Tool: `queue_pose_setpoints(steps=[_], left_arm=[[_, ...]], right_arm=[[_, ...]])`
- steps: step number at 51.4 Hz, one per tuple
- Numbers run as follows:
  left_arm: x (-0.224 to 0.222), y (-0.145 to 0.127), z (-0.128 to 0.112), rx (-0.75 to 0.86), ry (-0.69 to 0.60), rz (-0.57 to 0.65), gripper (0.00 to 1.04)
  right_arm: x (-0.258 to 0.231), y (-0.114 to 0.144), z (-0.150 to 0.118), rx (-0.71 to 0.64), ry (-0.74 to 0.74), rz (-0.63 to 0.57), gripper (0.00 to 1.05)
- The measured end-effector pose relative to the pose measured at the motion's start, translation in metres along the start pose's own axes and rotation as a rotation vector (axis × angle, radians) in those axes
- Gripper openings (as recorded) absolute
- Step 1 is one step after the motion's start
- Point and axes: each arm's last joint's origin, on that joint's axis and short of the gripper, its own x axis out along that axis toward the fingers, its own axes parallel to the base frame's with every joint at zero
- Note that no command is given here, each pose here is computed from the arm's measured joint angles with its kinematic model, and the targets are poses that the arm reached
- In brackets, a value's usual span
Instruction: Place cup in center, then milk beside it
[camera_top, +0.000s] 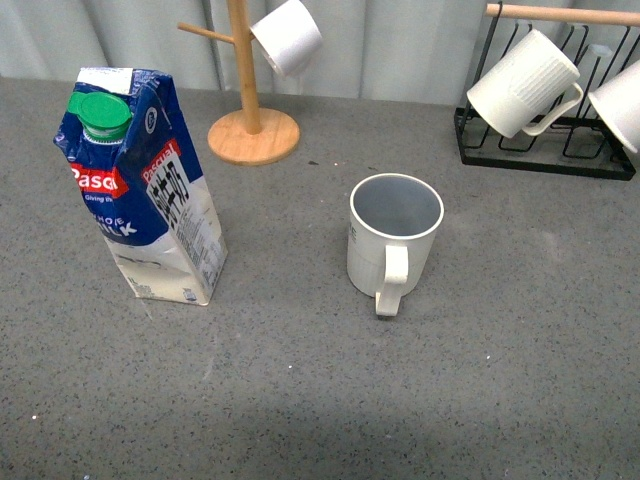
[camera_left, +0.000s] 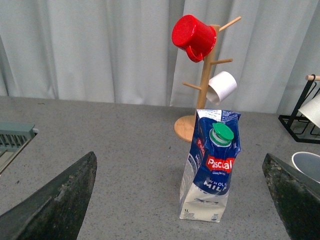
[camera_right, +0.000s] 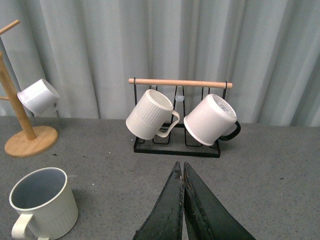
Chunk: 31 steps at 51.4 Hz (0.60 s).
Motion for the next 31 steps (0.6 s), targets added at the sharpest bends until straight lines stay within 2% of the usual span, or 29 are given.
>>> queue_pose_setpoints(steps=[31], left_arm=[[0.0,0.0,0.0,0.0,0.0,0.0,0.98]], right_arm=[[-0.022,0.0,0.004,0.0,-0.015,0.0,0.01]])
